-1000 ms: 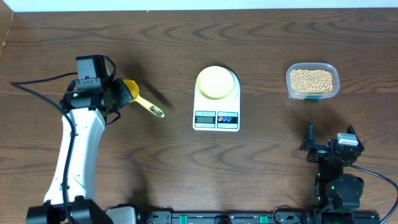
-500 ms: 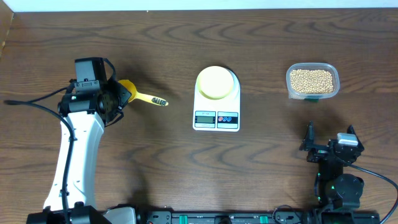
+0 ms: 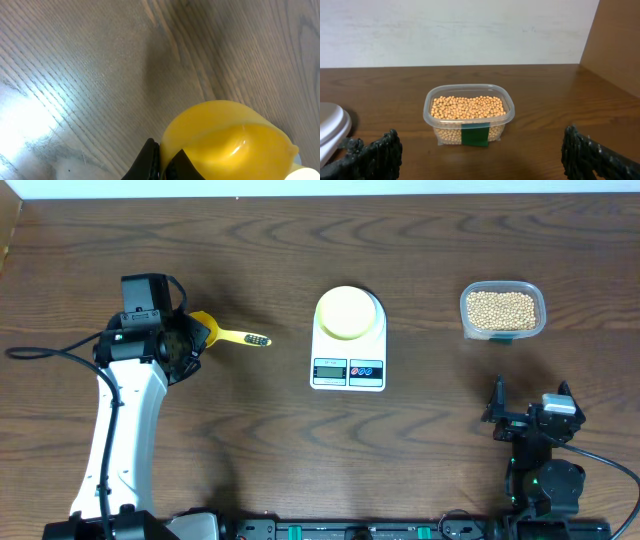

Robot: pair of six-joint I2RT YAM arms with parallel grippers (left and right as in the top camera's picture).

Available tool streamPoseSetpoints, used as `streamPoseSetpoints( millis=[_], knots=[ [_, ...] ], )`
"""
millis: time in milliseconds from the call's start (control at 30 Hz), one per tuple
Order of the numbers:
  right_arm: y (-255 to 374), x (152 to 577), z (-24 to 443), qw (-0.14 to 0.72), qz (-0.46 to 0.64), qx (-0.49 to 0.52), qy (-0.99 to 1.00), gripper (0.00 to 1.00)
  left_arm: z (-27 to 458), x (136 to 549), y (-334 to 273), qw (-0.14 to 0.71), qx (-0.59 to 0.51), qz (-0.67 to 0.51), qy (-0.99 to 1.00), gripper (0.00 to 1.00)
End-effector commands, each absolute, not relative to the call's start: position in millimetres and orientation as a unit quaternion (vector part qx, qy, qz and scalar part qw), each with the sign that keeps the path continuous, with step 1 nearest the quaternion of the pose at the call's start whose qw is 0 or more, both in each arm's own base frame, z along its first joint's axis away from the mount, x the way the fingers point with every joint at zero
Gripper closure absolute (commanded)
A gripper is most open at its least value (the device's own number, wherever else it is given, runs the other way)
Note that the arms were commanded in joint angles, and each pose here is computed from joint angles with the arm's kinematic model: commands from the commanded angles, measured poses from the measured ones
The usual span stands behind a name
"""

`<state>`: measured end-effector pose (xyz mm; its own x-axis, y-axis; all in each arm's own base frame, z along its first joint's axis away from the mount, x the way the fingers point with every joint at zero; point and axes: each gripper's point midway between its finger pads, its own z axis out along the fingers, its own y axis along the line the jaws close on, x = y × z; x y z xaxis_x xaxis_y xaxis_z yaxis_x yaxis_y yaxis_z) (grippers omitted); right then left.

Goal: Scoop item into bowl and weigh 50g on scale
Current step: 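Lift the yellow scoop with the left gripper and swing it rightward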

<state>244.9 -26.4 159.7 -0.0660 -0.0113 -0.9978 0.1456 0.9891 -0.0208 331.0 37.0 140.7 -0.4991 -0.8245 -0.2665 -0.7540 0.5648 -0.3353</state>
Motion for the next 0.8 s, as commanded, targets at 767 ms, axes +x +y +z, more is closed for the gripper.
streamPoseSetpoints(
  millis=[767],
  knots=[
    [4, 247, 168, 0.697, 0.008, -0.009, 0.717, 0.01, 149, 331, 28, 0.192, -0.487, -0.119, 0.844, 0.92]
  ],
)
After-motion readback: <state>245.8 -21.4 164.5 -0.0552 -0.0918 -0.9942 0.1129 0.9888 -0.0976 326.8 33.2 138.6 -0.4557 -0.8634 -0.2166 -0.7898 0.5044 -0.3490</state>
